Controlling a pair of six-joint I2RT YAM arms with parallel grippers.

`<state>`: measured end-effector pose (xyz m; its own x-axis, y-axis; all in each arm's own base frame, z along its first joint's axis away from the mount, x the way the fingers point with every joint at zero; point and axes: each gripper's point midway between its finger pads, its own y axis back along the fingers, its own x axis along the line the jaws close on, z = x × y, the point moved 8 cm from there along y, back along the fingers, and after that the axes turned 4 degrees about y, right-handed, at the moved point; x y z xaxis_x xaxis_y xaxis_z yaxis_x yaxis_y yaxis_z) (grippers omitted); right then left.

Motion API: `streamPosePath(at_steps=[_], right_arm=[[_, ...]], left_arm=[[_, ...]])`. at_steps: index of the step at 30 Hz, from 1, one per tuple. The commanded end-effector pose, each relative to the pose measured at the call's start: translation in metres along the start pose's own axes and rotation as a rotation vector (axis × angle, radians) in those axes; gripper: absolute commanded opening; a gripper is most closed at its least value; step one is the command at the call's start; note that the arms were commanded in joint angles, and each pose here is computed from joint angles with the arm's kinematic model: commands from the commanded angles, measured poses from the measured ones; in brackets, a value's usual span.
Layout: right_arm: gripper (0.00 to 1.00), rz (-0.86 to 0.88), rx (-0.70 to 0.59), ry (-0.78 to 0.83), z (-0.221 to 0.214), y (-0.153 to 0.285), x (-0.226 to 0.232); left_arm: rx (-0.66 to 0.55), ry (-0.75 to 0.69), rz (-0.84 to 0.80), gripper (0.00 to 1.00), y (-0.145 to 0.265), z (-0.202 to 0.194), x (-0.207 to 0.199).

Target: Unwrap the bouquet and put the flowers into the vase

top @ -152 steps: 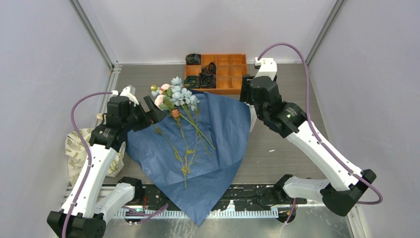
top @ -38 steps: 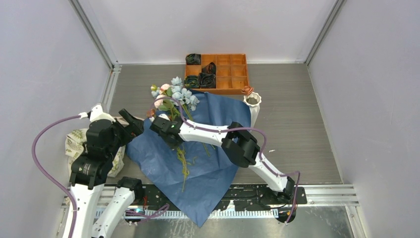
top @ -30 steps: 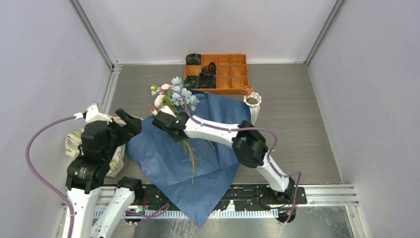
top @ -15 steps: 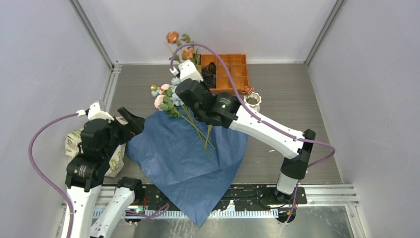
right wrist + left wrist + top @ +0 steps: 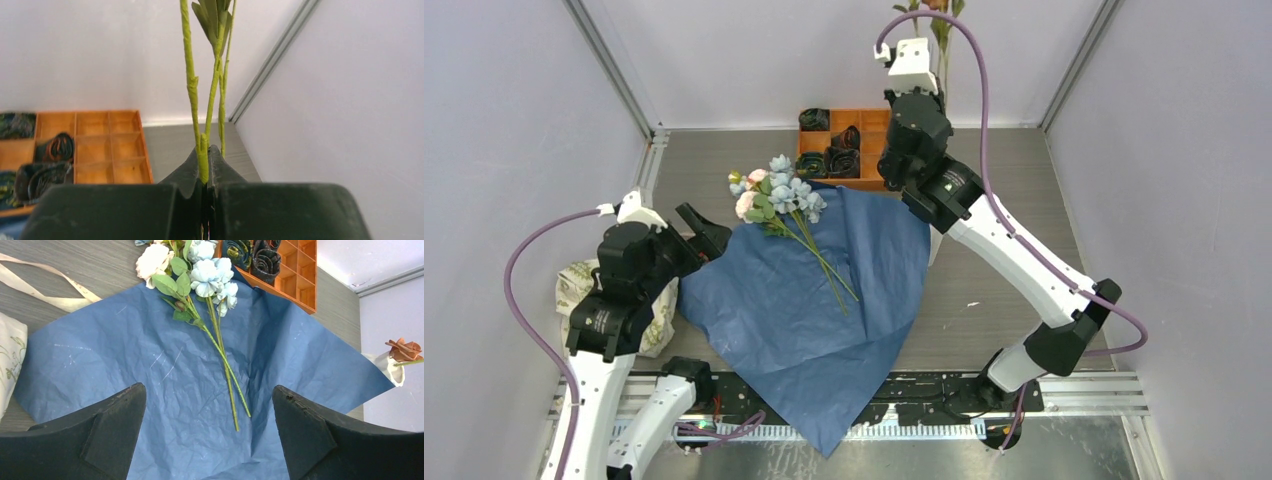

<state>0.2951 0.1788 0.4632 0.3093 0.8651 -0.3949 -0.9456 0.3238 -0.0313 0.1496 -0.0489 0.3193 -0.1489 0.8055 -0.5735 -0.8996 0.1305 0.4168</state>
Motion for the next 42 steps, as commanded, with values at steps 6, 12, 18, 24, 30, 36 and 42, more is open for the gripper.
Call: streamPosePath(at_steps=[6,12,18,24,30,36,42], right_arm=[[0.01,-0.168,-0.081,-0.034,0.029,-0.008,-0.037],[0.01,-0.174,-0.067,-0.011,0.015,-0.008,-0.043],[0.01,-0.160,-0.052,0.005,-0.010,-0.005,-0.039],[0.01,-0.149,-0.038,0.019,-0.032,-0.004,-0.031],[0.01,-0.117,-0.023,-0.007,-0.059,0.002,-0.025],[0.01,-0.054,0.004,-0.030,-0.093,0.007,-0.011],[0.01,0.027,0.023,-0.079,-0.110,0.012,0.003]], left_arm=[[0.003,0.009,-0.082,0.96,-0.012,0.002,-0.011],[0.002,0.006,-0.077,0.96,-0.012,0.002,-0.010],[0.012,0.013,-0.085,0.96,-0.015,0.000,-0.010],[0.010,0.012,-0.082,0.96,-0.014,0.000,-0.010],[0.012,0.015,-0.076,0.96,-0.017,-0.001,-0.009],[0.026,0.021,-0.074,0.96,-0.023,-0.003,-0.009],[0.035,0.022,-0.065,0.96,-0.027,-0.007,-0.006]])
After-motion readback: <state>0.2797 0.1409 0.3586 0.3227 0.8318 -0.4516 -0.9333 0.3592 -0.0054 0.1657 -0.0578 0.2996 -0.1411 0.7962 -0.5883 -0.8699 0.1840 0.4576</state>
